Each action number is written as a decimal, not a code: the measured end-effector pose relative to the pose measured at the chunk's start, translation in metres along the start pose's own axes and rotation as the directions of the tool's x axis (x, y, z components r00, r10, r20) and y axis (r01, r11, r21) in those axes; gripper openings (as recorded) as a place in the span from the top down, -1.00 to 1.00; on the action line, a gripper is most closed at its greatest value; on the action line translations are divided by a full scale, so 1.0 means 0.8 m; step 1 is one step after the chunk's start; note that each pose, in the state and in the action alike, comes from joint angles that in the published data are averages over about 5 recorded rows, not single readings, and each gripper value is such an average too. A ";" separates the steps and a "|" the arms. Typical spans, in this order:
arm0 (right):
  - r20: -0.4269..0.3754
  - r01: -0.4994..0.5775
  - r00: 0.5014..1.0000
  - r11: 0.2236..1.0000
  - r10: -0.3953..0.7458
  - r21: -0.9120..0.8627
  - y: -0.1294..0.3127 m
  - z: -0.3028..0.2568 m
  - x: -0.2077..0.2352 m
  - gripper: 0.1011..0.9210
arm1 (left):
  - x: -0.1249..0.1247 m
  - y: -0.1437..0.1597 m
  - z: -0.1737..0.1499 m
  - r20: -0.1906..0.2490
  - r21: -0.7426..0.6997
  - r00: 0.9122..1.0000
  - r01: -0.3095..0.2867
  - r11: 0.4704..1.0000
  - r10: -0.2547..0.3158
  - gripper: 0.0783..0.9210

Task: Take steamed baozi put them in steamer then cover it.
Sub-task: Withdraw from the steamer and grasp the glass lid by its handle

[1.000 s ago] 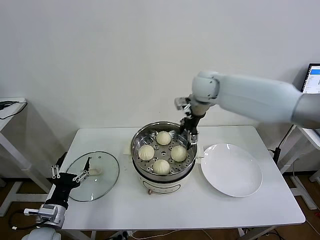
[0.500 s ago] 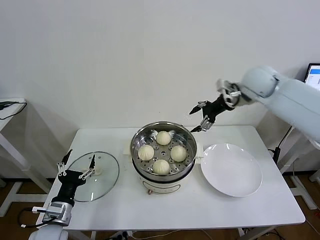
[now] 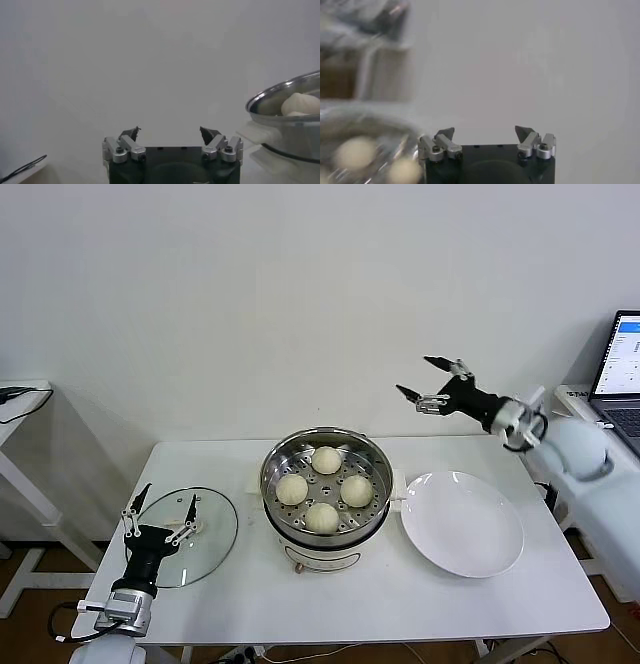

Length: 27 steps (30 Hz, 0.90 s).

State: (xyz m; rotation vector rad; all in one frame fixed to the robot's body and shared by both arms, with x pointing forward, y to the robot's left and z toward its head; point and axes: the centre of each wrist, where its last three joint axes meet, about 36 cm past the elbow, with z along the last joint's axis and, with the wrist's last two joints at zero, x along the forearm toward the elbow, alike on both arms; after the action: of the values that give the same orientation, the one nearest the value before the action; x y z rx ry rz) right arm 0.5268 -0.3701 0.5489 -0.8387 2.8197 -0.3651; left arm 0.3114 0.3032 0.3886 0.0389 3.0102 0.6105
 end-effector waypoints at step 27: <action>0.017 -0.537 0.818 0.774 0.575 -0.337 0.283 0.155 0.166 -0.76 | 0.010 0.017 0.139 -0.011 -0.717 1.000 -0.015 0.696 0.011 -0.77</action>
State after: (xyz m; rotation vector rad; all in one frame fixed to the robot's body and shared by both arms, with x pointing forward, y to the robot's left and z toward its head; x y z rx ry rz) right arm 0.3303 -0.2830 0.3534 -0.0184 2.8707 0.2314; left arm 0.3116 0.3590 0.2909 0.0139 2.5377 1.7380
